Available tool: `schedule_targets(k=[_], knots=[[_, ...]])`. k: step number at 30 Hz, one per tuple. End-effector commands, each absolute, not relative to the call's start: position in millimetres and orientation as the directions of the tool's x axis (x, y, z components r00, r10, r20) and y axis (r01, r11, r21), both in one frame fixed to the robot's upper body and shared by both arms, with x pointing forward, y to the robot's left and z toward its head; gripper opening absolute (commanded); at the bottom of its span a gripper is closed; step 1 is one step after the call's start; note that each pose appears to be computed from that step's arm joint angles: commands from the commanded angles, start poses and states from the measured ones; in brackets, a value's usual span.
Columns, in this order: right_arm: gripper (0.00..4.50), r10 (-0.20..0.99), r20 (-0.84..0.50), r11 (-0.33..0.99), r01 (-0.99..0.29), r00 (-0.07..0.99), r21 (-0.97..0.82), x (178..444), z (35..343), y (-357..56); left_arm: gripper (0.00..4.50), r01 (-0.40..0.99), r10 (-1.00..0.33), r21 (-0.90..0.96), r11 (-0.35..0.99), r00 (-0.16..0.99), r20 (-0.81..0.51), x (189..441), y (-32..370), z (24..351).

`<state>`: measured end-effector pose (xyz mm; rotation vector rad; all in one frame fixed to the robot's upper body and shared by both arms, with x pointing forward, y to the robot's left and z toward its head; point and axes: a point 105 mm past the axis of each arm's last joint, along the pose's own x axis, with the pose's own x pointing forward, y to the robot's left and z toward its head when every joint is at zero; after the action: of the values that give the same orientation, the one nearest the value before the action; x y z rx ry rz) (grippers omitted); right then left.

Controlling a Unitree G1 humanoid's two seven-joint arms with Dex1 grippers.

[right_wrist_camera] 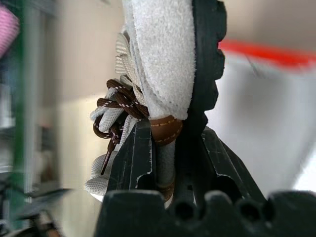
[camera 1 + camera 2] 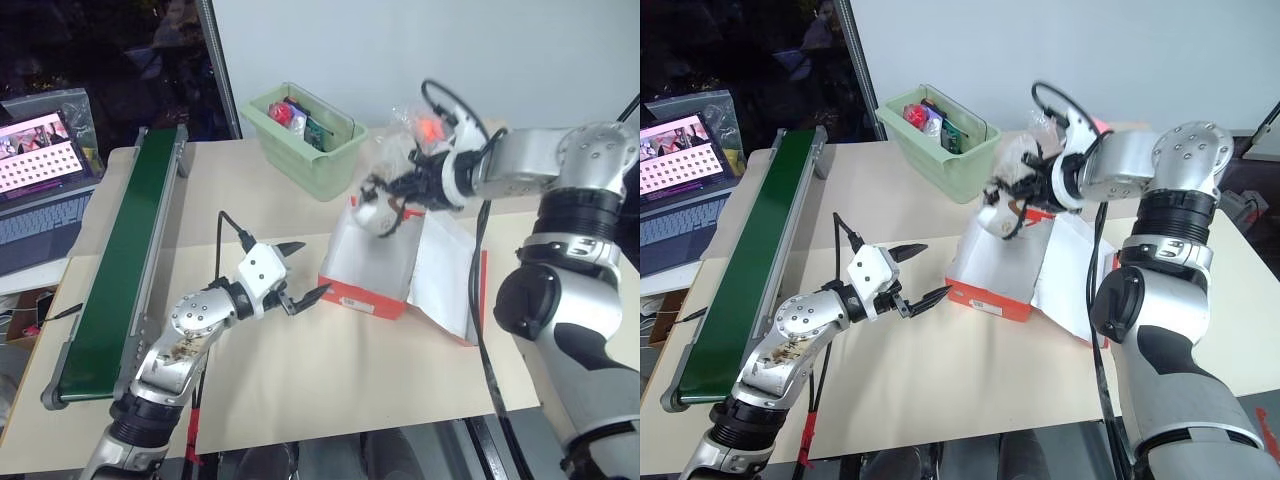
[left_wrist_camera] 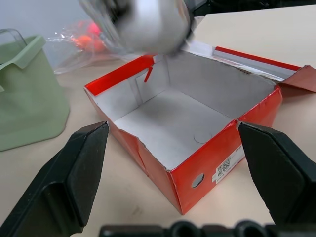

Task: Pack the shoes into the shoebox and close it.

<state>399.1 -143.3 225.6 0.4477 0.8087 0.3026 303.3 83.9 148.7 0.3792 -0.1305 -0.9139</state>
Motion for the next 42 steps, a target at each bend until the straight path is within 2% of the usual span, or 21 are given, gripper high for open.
schedule_targets(k=[1, 6, 12, 23, 25, 27, 31, 33, 34, 42], knots=[[0.63, 0.410, -0.601, 0.865, -0.084, 0.687, 0.494, 401, 233, -152, 4.46, 0.735, -0.802, 0.408, 0.541, 0.597, -0.010, 298, 82, 159], [0.63, 0.377, -0.668, 0.884, -0.034, 0.642, 0.466, 399, 208, -160, 4.46, 0.731, -0.797, 0.407, 0.548, 0.604, -0.010, 299, 84, 159], [0.63, 0.412, -0.726, 0.886, -0.057, 0.551, 0.460, 394, 184, -148, 4.46, 0.728, -0.797, 0.409, 0.551, 0.604, -0.003, 299, 80, 161], [0.63, 0.403, -0.777, 0.888, -0.002, 0.483, 0.460, 392, 152, -148, 4.46, 0.723, -0.793, 0.405, 0.560, 0.609, 0.012, 296, 78, 165], [1.56, 0.394, -0.782, 0.890, 0.013, 0.482, 0.456, 393, 148, -150, 4.50, 0.721, -0.792, 0.406, 0.561, 0.610, 0.012, 297, 78, 165], [2.06, 0.391, -0.781, 0.889, 0.021, 0.487, 0.458, 394, 146, -151, 4.50, 0.720, -0.791, 0.407, 0.562, 0.611, 0.011, 297, 78, 166], [3.50, 0.386, -0.769, 0.887, 0.023, 0.510, 0.460, 398, 147, -152, 4.50, 0.718, -0.789, 0.410, 0.563, 0.614, 0.009, 298, 79, 166], [4.03, 0.386, -0.763, 0.892, 0.002, 0.519, 0.452, 400, 150, -150, 4.50, 0.718, -0.789, 0.411, 0.562, 0.614, 0.008, 298, 79, 166], [4.49, 0.386, -0.760, 0.894, -0.008, 0.524, 0.448, 401, 151, -149, 4.50, 0.718, -0.789, 0.411, 0.562, 0.614, 0.007, 298, 80, 166], [4.49, 0.416, -0.627, 0.899, -0.194, 0.658, 0.394, 416, 212, -121, 4.50, 0.722, -0.794, 0.408, 0.559, 0.607, 0.012, 300, 77, 168]])
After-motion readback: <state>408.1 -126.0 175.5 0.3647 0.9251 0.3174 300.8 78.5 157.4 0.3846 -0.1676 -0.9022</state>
